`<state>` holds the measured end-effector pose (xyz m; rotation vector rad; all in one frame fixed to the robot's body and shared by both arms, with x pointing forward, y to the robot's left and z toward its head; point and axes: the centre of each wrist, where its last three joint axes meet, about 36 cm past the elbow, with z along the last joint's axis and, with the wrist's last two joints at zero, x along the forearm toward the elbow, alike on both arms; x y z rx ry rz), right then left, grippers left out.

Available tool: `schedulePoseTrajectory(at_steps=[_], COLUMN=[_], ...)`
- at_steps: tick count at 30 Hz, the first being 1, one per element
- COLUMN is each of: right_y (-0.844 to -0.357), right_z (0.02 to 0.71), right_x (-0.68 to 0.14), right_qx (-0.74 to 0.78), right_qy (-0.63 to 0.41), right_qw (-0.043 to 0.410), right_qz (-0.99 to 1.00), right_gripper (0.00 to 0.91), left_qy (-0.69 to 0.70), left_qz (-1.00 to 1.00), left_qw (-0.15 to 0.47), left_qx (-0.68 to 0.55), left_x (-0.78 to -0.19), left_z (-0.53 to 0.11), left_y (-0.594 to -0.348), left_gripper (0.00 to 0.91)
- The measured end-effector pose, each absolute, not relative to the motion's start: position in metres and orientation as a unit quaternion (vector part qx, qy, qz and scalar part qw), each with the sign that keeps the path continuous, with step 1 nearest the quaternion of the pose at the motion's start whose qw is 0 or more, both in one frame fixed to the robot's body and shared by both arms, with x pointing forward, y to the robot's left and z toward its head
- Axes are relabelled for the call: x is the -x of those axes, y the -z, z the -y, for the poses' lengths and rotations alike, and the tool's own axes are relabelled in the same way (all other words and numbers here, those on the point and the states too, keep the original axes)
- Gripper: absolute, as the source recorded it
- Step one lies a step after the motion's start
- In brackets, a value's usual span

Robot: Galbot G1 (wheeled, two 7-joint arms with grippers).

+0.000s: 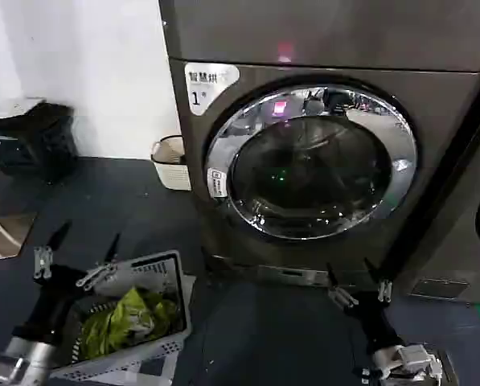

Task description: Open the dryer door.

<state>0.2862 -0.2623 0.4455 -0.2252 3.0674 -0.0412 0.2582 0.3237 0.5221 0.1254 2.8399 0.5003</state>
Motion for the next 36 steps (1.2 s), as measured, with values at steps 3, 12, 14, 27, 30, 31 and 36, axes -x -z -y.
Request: schedulePoseTrajectory(at_steps=[3,12,14,27,30,31,36], right_y=[-0.452,-0.481,-0.486,-0.495,-0.496,-0.495,-0.491], right_z=[0.266,0.283,0.286,0.26,0.25,0.247,0.23], right_x=[-0.292,-0.326,-0.338,-0.432,-0.457,-0.465,-0.503], right_qx=[0.09,0.191,0.223,0.379,0.395,0.4,0.416], right_qy=[0.017,0.018,0.03,0.042,0.043,0.044,0.047], right_qw=[0.043,0.072,0.071,0.067,0.068,0.066,0.059], right_qz=[-0.995,-0.979,-0.972,-0.922,-0.915,-0.913,-0.906], right_gripper=[0.907,0.907,0.907,0.907,0.907,0.907,0.907], left_qy=[-0.171,-0.157,-0.148,-0.147,-0.149,-0.149,-0.148], left_qz=[-0.976,-0.977,-0.978,-0.976,-0.976,-0.976,-0.976], left_qw=[0.126,0.126,0.126,0.14,0.138,0.139,0.137], left_qx=[-0.053,-0.073,-0.075,-0.082,-0.081,-0.081,-0.083], left_x=[-0.258,-0.259,-0.259,-0.256,-0.255,-0.255,-0.255], left_z=[-0.322,-0.318,-0.318,-0.33,-0.332,-0.332,-0.331], left_y=[-0.522,-0.517,-0.518,-0.528,-0.527,-0.527,-0.526], left_gripper=[0.907,0.907,0.907,0.907,0.907,0.907,0.907])
